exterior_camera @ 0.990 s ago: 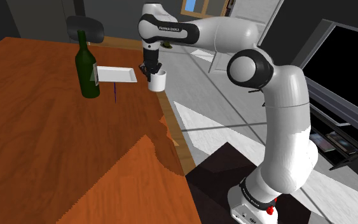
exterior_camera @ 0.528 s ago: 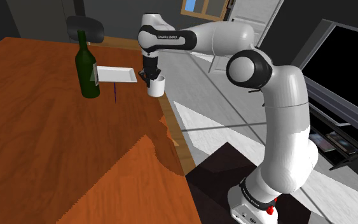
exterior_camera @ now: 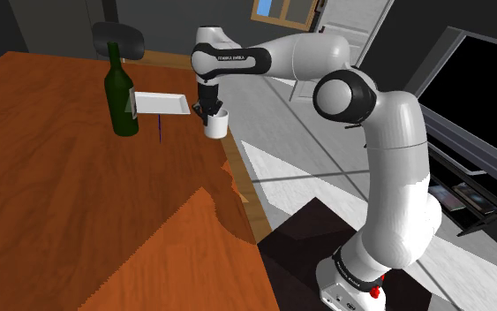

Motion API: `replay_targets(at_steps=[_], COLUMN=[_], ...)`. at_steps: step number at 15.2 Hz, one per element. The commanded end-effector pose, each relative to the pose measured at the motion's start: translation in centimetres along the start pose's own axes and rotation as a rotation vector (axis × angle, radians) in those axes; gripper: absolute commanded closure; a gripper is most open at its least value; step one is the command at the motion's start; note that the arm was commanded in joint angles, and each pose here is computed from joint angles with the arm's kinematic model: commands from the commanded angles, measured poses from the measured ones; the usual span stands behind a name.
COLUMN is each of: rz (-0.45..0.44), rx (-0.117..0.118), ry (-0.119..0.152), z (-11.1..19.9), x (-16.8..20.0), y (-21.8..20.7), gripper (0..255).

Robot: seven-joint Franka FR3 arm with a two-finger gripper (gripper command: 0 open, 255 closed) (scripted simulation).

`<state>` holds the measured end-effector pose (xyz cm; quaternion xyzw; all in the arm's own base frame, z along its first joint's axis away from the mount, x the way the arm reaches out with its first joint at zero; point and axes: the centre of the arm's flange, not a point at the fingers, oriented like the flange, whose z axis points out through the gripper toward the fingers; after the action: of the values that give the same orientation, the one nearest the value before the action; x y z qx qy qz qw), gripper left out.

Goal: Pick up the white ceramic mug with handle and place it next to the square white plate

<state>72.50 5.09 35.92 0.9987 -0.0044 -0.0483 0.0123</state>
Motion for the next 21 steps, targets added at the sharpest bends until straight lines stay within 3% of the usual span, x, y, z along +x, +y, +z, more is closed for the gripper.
replay_targets(at_steps=[1, 3, 4, 9, 13, 21], rz=[0.0, 0.0, 0.0, 0.0, 0.0, 0.0], rx=[0.0, 0.0, 0.0, 0.0, 0.0, 0.0], ry=[0.001, 0.001, 0.001, 0.001, 0.001, 0.001], z=[0.0, 0.0, 0.0, 0.0, -5.0, -5.0], x=[0.0, 0.0, 0.0, 0.0, 0.0, 0.0], y=[0.0, 0.0, 0.0, 0.0, 0.0, 0.0], gripper=[255, 255, 0, 0, 0, 0])
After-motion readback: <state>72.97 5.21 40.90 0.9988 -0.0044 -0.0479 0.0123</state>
